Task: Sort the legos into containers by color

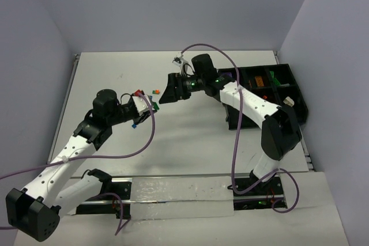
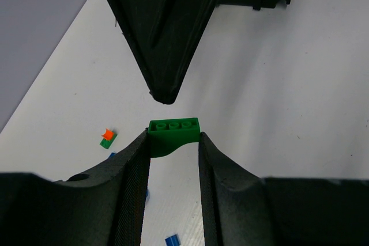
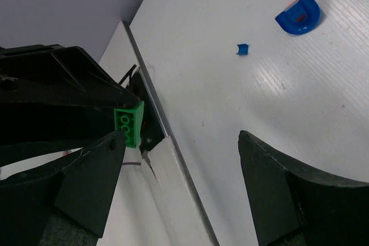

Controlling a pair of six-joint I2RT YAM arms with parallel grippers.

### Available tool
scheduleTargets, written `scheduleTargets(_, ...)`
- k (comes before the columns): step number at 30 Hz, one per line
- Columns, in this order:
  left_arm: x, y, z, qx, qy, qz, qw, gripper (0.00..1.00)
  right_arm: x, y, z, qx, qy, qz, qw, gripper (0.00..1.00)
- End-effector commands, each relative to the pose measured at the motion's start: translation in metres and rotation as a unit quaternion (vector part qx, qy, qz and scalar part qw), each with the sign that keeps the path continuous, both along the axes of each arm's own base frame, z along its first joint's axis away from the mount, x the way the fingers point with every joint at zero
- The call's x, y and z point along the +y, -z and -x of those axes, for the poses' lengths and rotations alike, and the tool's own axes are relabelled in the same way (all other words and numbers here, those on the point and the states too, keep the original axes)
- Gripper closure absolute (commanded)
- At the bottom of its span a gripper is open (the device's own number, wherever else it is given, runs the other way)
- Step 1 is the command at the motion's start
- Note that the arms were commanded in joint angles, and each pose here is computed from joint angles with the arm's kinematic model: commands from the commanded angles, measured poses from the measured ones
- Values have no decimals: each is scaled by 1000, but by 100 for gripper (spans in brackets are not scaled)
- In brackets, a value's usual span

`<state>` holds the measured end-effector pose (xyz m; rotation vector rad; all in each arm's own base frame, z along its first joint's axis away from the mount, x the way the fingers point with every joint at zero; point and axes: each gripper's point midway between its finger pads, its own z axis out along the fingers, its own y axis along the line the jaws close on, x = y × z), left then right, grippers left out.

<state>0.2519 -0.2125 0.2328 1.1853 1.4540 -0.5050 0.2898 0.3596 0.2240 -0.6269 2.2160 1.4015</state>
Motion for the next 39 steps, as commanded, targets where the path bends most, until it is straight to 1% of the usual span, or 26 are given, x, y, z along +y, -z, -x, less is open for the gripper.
scheduleTargets(1, -5, -17, -4, -27, 0, 16, 1000, 65, 17, -38, 5, -29, -33, -46, 998, 17)
scheduleTargets(8, -8, -17, -5, -26, 2, 14, 1000, 66, 24, -43, 24, -29, -69, -70, 995, 21)
scheduleTargets(14, -11, -19, -6, -27, 3, 15, 1000, 67, 32, -34, 33, -25, -87, -56, 994, 30)
scheduleTargets(22, -13, -23, -7, -29, 5, 20, 999, 68, 35, -16, 34, -12, -93, -40, 995, 40)
scheduleTargets(24, -14, -24, -6, -29, 6, 22, 999, 68, 36, -14, 34, -11, -95, -40, 995, 46)
scheduleTargets(29, -15, -24, -7, -29, 6, 23, 999, 67, 38, -16, 33, -12, -100, -45, 994, 75)
scheduleTargets(30, -15, -24, -8, -27, 2, 23, 999, 60, 38, -18, 33, -13, -102, -48, 994, 82)
scheduleTargets(31, -15, -24, -9, -25, -2, 22, 999, 52, 37, -20, 34, -14, -103, -50, 993, 88)
scheduleTargets(33, -11, -21, -16, -16, -25, 19, 999, 26, 32, -26, 30, -20, -100, -55, 993, 99)
scheduleTargets(34, -9, -20, -20, -11, -39, 19, 999, 19, 28, -29, 26, -24, -94, -57, 994, 100)
scheduleTargets(36, -7, -21, -28, 9, -65, 21, 998, 11, 15, -32, 12, -41, -71, -53, 995, 100)
scheduleTargets(39, 3, -16, -36, 48, -99, 11, 994, 1, -36, -40, -33, -60, 4, -40, 997, 100)
